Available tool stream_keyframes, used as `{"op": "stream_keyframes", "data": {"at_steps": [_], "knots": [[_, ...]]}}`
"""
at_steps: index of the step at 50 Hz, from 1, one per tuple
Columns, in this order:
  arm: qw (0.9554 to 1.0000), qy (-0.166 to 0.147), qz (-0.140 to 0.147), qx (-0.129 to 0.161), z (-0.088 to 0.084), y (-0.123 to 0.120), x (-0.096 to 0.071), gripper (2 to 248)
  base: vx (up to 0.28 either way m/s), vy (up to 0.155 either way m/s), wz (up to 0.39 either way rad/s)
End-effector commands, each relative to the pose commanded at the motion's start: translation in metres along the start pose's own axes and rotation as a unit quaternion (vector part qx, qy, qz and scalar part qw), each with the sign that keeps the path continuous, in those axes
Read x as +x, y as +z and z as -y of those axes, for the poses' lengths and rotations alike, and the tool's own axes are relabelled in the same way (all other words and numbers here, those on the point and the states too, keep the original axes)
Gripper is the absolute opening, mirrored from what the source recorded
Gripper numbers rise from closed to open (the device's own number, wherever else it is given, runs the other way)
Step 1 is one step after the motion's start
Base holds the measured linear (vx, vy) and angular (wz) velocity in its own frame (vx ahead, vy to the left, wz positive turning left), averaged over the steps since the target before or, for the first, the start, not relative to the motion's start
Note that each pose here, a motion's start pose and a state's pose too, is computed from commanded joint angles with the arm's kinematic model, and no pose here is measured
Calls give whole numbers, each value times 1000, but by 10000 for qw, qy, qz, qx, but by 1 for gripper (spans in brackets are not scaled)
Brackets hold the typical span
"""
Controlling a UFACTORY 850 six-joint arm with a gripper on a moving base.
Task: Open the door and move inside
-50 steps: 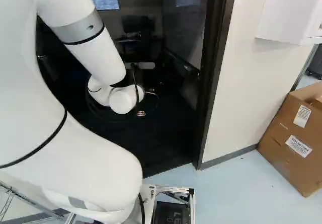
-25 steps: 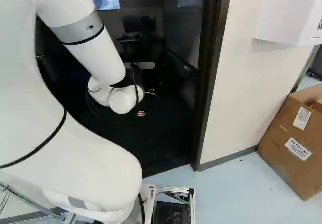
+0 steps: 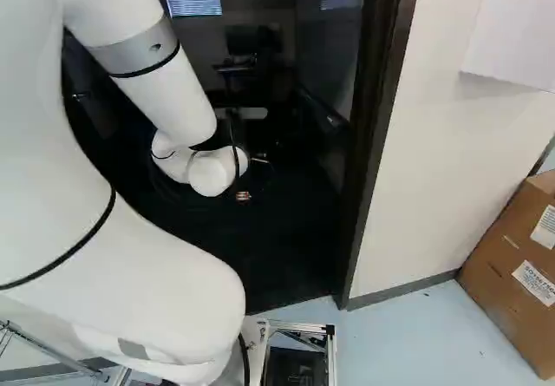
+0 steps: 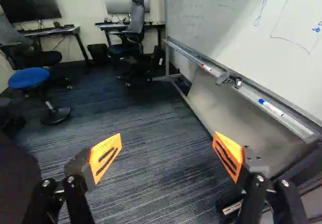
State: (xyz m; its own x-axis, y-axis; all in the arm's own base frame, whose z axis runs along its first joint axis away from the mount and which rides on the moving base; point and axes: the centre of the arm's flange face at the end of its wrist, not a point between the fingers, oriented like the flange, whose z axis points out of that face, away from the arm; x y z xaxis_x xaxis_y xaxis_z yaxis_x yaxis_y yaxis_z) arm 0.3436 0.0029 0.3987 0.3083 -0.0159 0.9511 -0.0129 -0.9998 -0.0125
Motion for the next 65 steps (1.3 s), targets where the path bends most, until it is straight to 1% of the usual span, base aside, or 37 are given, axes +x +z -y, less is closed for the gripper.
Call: {"op": "stream_keyframes", "data": {"at_steps": [13, 65], "knots": [[10000, 0, 0, 0, 0, 0, 0, 247, 92, -1, 128], [10000, 0, 0, 0, 0, 0, 0, 247, 80, 25, 123]]}}
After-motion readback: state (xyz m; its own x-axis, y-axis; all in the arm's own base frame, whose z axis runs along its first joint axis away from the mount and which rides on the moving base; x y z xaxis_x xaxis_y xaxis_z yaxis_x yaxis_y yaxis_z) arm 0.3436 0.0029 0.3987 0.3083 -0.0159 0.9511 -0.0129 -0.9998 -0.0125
